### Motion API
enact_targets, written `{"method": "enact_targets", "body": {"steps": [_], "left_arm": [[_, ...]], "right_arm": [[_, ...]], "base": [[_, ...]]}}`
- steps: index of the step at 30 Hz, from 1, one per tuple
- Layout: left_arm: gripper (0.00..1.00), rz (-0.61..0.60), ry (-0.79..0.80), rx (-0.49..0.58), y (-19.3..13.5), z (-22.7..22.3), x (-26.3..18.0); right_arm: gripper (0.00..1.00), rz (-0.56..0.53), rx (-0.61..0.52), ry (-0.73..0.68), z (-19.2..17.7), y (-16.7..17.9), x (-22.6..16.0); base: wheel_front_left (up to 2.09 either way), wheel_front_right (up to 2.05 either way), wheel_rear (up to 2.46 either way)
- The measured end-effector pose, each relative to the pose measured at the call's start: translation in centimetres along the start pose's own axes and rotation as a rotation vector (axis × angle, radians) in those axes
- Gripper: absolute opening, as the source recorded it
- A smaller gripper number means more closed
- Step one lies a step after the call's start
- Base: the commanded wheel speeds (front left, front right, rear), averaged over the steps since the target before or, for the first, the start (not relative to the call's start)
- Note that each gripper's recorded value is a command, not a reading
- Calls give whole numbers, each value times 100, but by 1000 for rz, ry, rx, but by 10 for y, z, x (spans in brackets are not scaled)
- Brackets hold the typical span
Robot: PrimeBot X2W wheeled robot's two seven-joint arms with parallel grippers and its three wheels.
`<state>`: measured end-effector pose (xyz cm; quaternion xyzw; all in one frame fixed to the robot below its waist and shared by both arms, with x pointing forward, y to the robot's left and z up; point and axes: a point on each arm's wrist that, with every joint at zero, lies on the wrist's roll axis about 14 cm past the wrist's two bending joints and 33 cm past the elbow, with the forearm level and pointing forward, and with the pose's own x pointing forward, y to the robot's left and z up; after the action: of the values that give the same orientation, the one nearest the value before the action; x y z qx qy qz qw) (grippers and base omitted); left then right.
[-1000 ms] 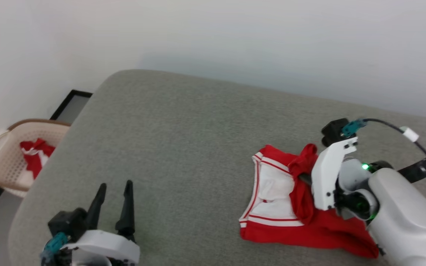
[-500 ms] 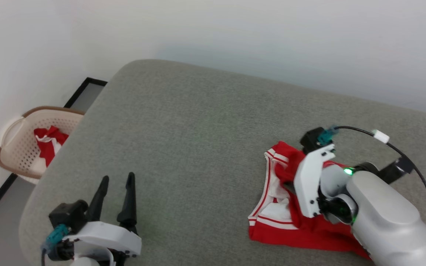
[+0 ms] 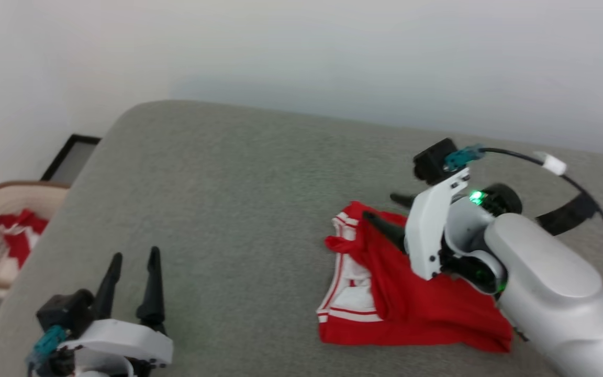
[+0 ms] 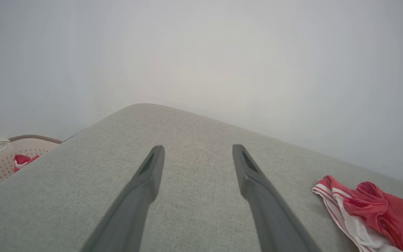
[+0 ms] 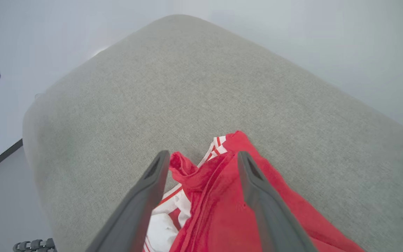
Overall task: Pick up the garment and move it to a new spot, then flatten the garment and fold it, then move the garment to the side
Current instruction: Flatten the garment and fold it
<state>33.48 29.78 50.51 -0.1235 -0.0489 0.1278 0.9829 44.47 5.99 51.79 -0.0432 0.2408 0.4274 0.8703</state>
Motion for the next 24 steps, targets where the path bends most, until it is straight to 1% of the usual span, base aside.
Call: {"method": "enact_targets", "body": {"steps": [6, 9, 12, 15, 24], "left_arm": [[100, -55, 2, 25, -14, -1, 9], [100, -85, 2, 36, -22, -1, 13], [100, -115, 7, 41, -31, -3, 16], [100, -135, 7, 47, -37, -3, 19], [100, -173, 14, 64, -44, -5, 18]], "right_arm": [[100, -91, -43, -198, 26, -32, -40], [100, -145, -40, -276, 28, -50, -63], [100, -217, -57, -334, 24, -70, -88], [100, -277, -43, -398, 20, -85, -111], [100, -468, -14, -506, -17, -123, -173]], "base": [[0, 0, 0], [0, 0, 0], [0, 0, 0], [0, 0, 0], [0, 0, 0]]}}
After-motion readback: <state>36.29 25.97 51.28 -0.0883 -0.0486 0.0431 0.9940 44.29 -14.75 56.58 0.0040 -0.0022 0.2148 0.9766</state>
